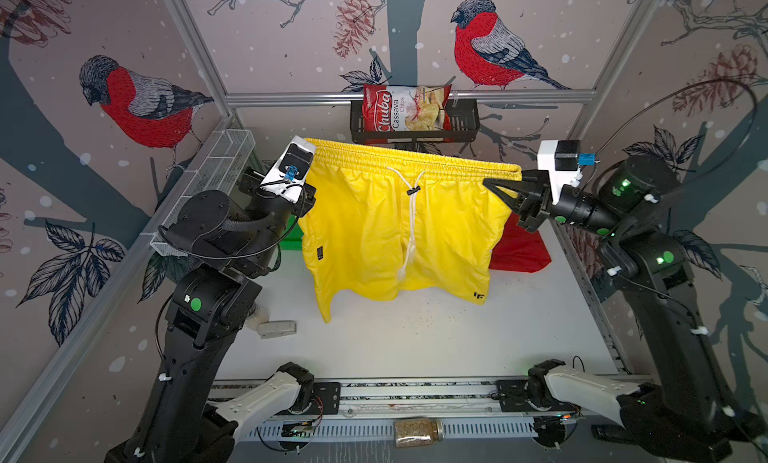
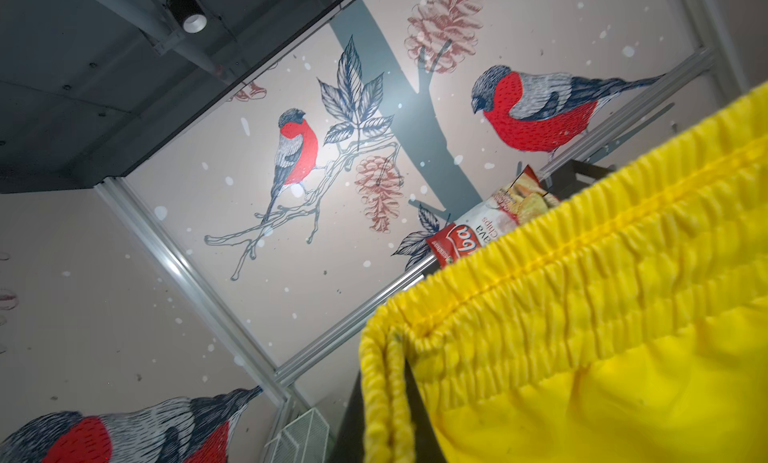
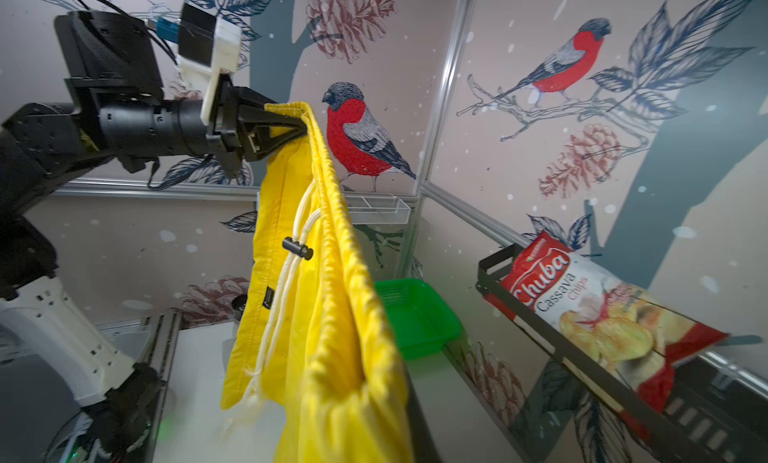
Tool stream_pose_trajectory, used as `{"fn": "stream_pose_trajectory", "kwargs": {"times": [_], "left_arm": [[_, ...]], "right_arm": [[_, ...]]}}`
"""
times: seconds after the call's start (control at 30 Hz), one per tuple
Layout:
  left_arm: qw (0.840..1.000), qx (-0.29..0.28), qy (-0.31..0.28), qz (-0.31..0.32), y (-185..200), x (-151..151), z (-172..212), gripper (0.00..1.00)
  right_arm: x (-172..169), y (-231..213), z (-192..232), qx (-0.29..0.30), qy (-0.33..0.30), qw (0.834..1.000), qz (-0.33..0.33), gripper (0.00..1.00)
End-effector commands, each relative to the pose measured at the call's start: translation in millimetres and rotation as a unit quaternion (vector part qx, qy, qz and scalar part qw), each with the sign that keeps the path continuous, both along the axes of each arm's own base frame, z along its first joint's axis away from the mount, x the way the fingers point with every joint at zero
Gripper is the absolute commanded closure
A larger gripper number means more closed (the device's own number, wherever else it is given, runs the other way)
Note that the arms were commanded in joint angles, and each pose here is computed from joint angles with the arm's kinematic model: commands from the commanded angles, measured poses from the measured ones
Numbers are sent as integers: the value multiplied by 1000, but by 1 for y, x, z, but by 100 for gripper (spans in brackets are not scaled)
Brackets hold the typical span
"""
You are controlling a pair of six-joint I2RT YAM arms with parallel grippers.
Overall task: Fold and stack the shorts
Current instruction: 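Lift and stretch the waistband between both grippers, then lower the shorts onto the table and release with both grippers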
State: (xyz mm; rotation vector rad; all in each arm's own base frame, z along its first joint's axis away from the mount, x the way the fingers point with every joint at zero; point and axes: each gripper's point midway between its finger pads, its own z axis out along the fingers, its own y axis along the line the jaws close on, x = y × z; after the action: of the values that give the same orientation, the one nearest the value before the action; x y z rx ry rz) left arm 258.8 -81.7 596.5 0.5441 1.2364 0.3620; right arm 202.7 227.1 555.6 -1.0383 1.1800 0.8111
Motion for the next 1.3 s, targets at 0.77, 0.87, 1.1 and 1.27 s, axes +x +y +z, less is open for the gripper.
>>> {"fn": "stream_pose_trajectory", "kwargs": {"times": [0.77, 0.87, 1.1, 1.27], "left_arm": [[957, 82, 275, -44, -178, 346, -288, 96], [957, 70, 270, -74, -217, 357, -312, 62], [940, 18, 334, -64, -222, 330, -324, 24], [904, -42, 424, -23, -182, 264, -336, 25]], "right_arm": [[194, -65, -364, 65, 560, 774, -287, 100], [199, -88, -392, 76, 570, 732, -365, 100], [182, -110, -417, 96, 575, 692, -425, 100], [162, -106, -422, 98, 583, 686, -424, 100]]}}
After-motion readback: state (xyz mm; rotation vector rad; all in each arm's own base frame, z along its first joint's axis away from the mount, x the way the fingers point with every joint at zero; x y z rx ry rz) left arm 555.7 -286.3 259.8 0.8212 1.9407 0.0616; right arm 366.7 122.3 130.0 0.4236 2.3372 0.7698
